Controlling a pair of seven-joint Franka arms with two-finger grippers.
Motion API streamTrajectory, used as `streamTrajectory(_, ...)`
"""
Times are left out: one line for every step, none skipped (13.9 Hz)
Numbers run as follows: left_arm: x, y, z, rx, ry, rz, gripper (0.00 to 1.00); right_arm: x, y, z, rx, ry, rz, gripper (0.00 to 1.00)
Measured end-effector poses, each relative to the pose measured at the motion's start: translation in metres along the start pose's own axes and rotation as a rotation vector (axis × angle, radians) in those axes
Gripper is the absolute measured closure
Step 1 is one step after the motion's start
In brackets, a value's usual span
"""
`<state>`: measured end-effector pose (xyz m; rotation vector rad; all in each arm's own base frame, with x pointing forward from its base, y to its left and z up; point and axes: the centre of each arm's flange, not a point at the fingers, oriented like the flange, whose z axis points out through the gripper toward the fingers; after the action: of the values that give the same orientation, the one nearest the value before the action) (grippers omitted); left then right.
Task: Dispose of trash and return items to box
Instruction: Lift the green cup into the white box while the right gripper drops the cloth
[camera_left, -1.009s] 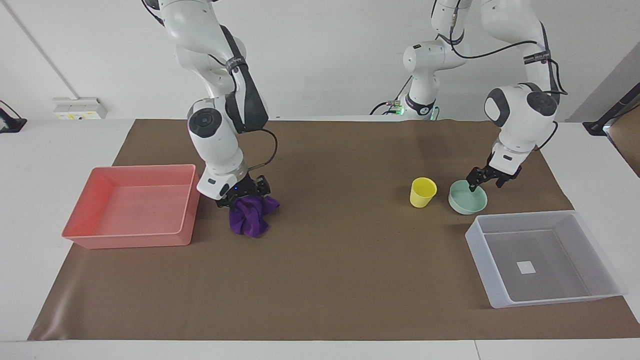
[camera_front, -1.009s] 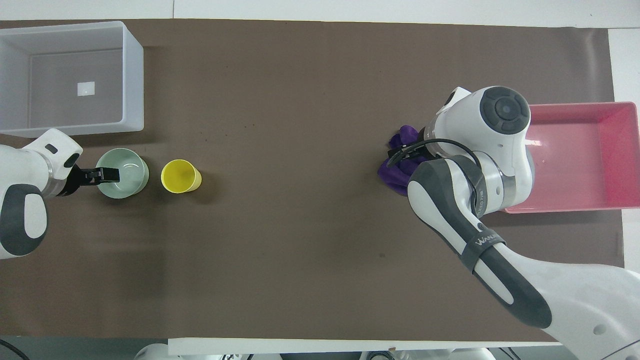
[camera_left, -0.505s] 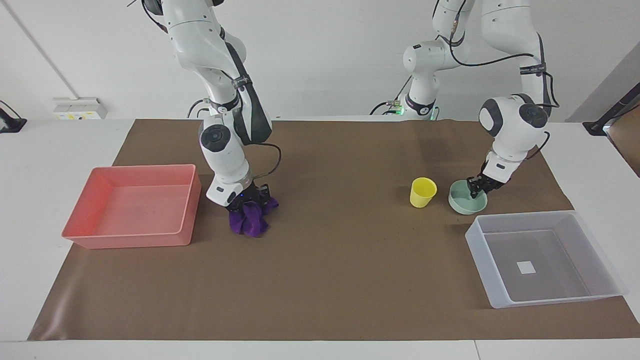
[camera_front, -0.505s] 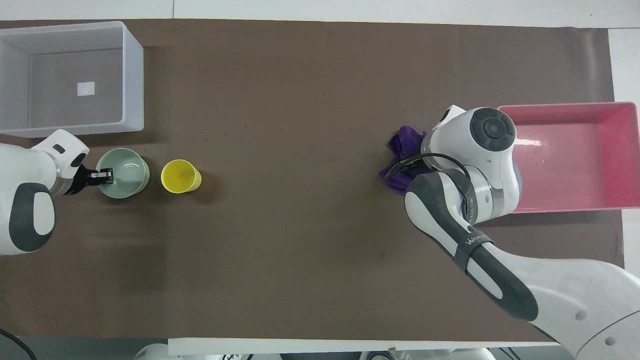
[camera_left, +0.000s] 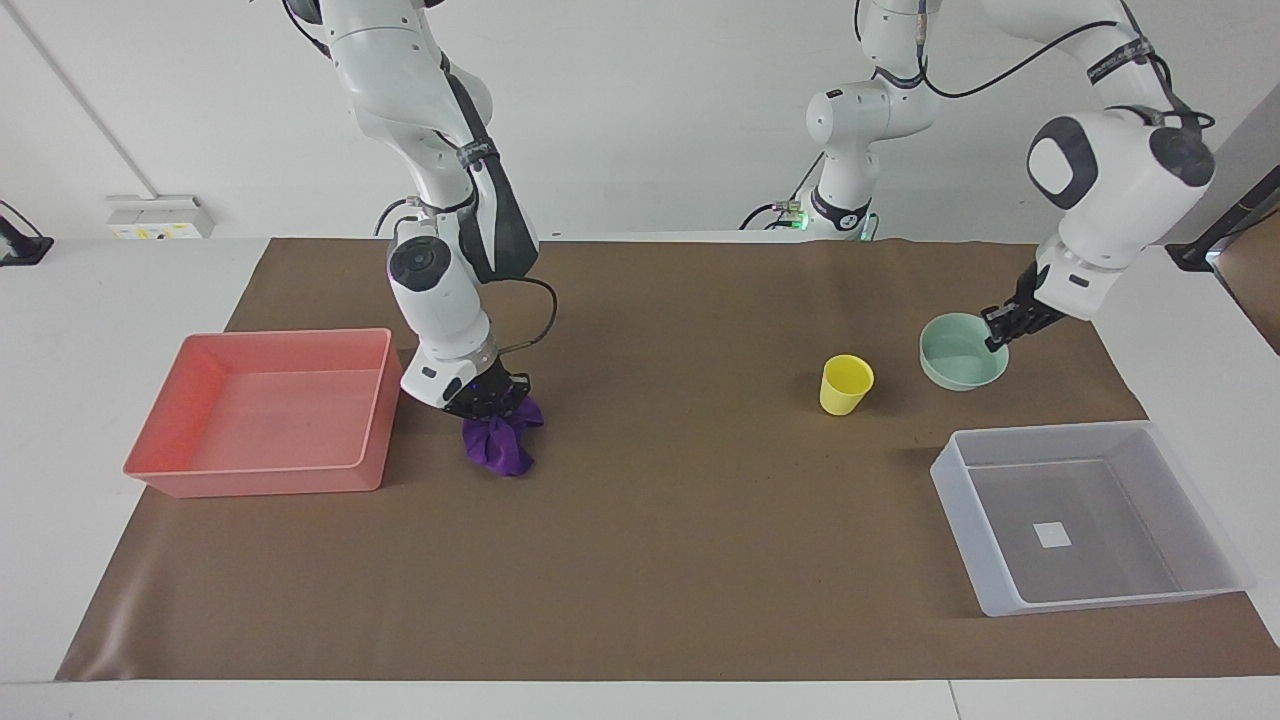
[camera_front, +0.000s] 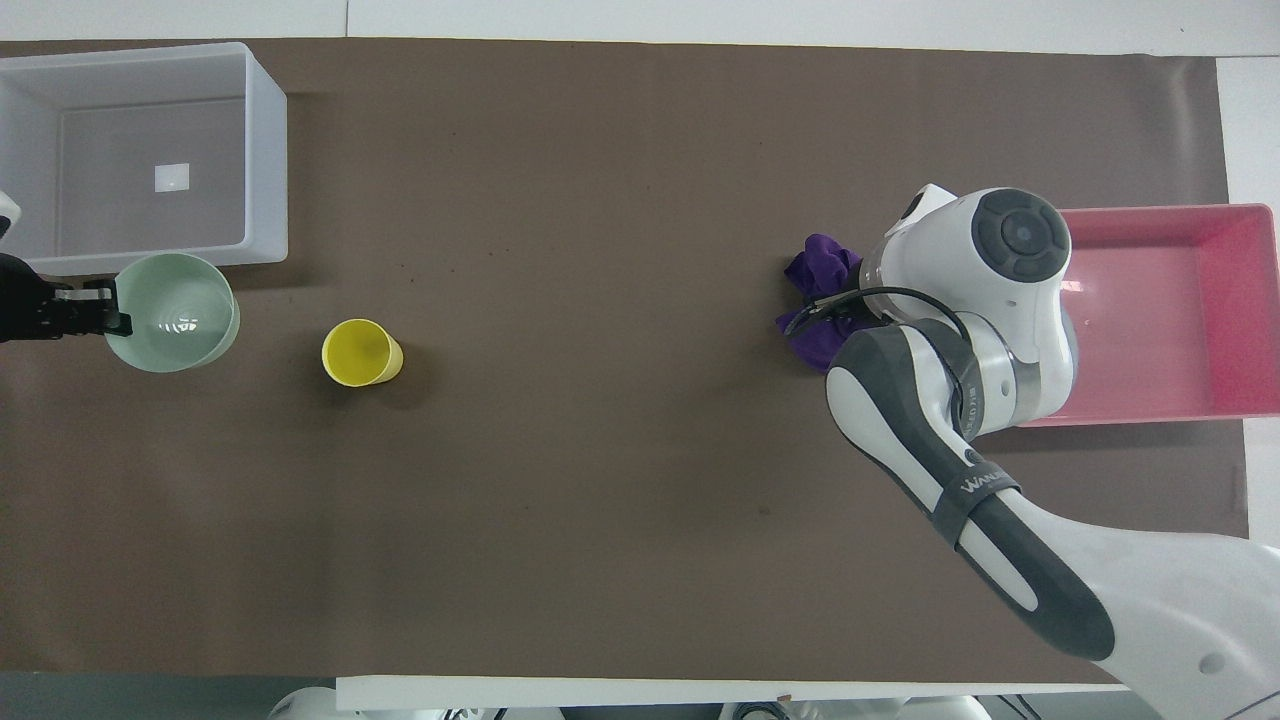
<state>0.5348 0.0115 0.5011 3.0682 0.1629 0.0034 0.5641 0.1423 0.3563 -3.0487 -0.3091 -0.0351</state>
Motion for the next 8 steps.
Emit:
streamTrajectory(0.007,0.004,-0.009,-0.015,0.016,-0.008,0.96,0.003,0.006,-0.025,-0.002,-0.011,0.011,0.9)
streamTrajectory(0.015,0.004,-0.011,-0.027,0.021,-0.017,0.96,0.005,0.015,-0.054,-0.006,-0.015,0.026,0.9)
streamTrajectory(0.023,0.0,-0.008,-0.035,0.025,-0.028,0.96,0.003,0.024,-0.081,-0.01,-0.011,0.043,0.9)
streamTrajectory(0.033,-0.005,-0.003,-0.047,0.037,-0.042,0.96,-0.002,0.035,-0.105,-0.016,-0.003,0.064,0.9)
streamTrajectory(0.048,-0.012,0.003,-0.06,0.057,-0.06,0.96,-0.009,0.048,-0.127,-0.023,0.007,0.088,0.9)
streamTrajectory(0.064,-0.019,0.012,-0.07,0.082,-0.076,0.96,-0.017,0.062,-0.144,-0.031,0.013,0.115,0.9)
streamTrajectory(0.082,-0.026,0.026,-0.075,0.107,-0.088,0.96,-0.026,0.079,-0.158,-0.039,0.013,0.138,0.9)
streamTrajectory(0.099,-0.031,0.043,-0.078,0.126,-0.098,0.96,-0.034,0.099,-0.167,-0.045,0.01,0.148,0.9)
